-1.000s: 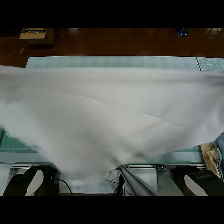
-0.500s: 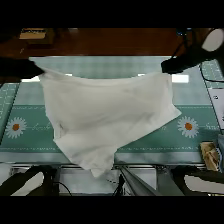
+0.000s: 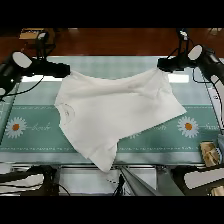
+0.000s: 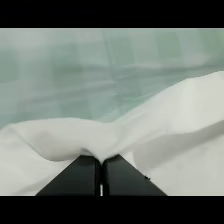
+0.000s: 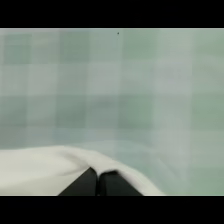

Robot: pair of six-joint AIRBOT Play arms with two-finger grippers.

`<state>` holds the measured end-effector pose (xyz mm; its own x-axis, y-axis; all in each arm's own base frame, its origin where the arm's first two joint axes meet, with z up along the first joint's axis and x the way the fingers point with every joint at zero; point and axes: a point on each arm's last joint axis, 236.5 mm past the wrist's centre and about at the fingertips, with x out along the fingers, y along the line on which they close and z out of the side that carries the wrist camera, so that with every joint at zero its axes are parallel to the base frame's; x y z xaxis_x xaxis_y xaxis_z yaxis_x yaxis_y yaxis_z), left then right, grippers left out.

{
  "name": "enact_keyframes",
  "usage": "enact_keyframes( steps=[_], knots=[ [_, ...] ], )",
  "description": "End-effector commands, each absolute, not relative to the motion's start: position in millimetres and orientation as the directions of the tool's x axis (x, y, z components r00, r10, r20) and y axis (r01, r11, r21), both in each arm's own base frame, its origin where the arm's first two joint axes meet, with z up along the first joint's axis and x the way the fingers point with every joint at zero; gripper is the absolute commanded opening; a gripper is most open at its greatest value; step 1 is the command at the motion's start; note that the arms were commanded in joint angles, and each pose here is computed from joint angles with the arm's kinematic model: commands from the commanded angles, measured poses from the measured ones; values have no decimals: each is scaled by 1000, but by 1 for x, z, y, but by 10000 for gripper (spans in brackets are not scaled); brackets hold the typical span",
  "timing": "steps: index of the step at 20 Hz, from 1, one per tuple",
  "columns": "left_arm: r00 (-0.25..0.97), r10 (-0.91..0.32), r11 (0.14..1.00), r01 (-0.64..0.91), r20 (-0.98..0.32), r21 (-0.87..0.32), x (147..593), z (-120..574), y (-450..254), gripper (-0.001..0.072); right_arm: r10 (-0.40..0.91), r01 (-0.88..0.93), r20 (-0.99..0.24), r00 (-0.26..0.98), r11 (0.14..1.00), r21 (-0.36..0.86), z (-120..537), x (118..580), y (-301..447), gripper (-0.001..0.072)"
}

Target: Fold the shirts.

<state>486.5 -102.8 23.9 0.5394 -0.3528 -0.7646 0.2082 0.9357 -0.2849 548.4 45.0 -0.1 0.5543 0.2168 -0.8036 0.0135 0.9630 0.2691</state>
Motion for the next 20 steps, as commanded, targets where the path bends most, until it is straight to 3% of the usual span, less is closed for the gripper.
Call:
enact_keyframes(
  steps=[1,2,3,4,5,7,10,12,14,15,16,20],
  knots=[
    [473,-357,933,143,-805,-329,483,-10,-107,24,231,63,-802,551,947,316,-10,552,30,51],
    [449,-364,931,147,-816,-334,477,-10,-108,79,231,56,-803,549,949,311,-6,550,27,166],
    [420,-373,928,153,-827,-341,471,-6,-107,218,235,28,-805,545,954,298,2,547,25,292],
    [376,-378,926,161,-846,-342,461,0,-102,364,239,-10,-810,535,961,277,15,543,20,367],
    [325,-369,929,166,-871,-332,450,8,-93,433,237,-33,-820,521,965,259,29,536,13,373],
    [201,-285,957,2,-937,-291,417,26,-53,453,192,-39,-851,488,979,199,61,513,-21,461],
    [121,-245,962,-97,-962,-257,364,48,-16,453,61,91,-904,423,990,109,78,464,-98,461],
    [78,-253,957,-125,-964,-262,318,38,-16,453,52,204,-919,391,969,142,71,428,-137,461],
    [-16,-332,937,-123,-943,-328,259,11,-40,472,93,294,-921,377,931,214,49,394,-156,461],
    [-58,-395,913,-138,-917,-384,231,-3,-57,558,121,323,-917,380,911,255,37,381,-159,461],
    [-81,-463,879,-167,-883,-446,209,-15,-76,599,152,343,-912,381,893,292,26,369,-159,461],
    [-163,-601,791,-260,-783,-553,156,-48,-118,600,197,364,-919,342,874,323,-2,346,-156,461]
  ],
)
